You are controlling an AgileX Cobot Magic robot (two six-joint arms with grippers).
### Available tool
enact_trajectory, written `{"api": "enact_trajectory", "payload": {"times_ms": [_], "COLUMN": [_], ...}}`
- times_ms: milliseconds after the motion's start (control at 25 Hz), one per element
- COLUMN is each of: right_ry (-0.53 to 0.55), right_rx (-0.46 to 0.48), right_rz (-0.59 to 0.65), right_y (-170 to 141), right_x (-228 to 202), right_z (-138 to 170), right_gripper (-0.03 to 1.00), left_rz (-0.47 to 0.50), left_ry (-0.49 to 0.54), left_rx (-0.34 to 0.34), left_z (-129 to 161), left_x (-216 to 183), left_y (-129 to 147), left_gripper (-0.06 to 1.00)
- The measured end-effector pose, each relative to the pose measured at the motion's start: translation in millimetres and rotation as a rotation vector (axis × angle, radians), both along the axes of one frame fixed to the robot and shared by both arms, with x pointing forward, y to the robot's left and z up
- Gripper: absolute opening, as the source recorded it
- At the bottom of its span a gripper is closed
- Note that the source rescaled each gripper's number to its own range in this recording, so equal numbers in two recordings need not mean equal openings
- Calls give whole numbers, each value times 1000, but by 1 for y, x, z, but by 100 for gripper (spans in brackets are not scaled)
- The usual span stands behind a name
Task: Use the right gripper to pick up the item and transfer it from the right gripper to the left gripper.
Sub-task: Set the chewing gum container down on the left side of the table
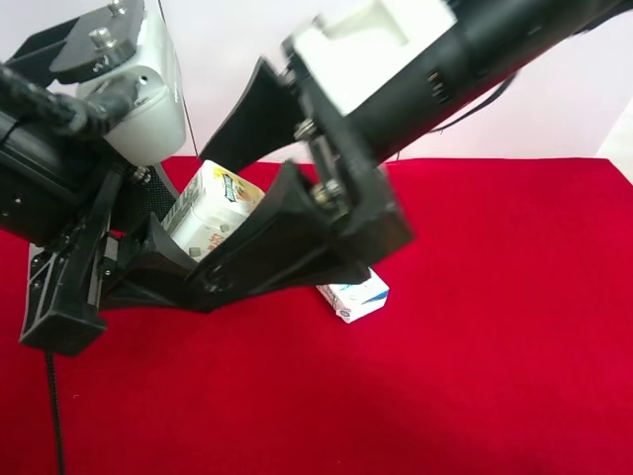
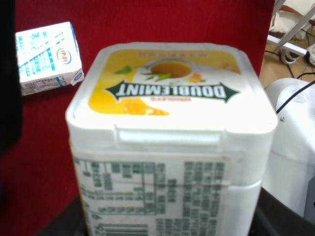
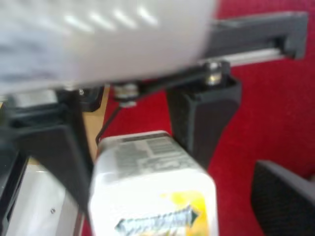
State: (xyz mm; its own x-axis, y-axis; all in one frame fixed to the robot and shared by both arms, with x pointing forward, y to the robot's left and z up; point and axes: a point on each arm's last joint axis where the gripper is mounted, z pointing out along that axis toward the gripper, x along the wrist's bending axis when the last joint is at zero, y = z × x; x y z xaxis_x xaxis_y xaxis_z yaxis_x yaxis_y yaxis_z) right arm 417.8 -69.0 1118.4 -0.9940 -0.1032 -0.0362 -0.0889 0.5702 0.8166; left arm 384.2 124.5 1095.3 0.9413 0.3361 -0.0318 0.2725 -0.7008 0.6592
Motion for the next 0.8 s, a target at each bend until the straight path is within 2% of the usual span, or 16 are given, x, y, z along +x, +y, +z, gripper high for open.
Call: {"api": "enact_trajectory", "payload": {"times_ms": [440, 640, 800], "right_ry": [-8, -22, -3], "right_rx": [-250, -255, -254], "right_rz": [-147, -316, -410], "right_y": [-64, -94, -125], "right_x": [-48, -70, -100], "right_z": [35, 48, 32], "right_gripper": [100, 100, 100], "left_rz": [0, 0, 0], "left_ry": [0, 0, 0], "left_rx": [0, 0, 0], "left_z": [0, 0, 0], "left_x": [0, 0, 0], "left_y": [0, 0, 0], "left_gripper": [0, 0, 0]}}
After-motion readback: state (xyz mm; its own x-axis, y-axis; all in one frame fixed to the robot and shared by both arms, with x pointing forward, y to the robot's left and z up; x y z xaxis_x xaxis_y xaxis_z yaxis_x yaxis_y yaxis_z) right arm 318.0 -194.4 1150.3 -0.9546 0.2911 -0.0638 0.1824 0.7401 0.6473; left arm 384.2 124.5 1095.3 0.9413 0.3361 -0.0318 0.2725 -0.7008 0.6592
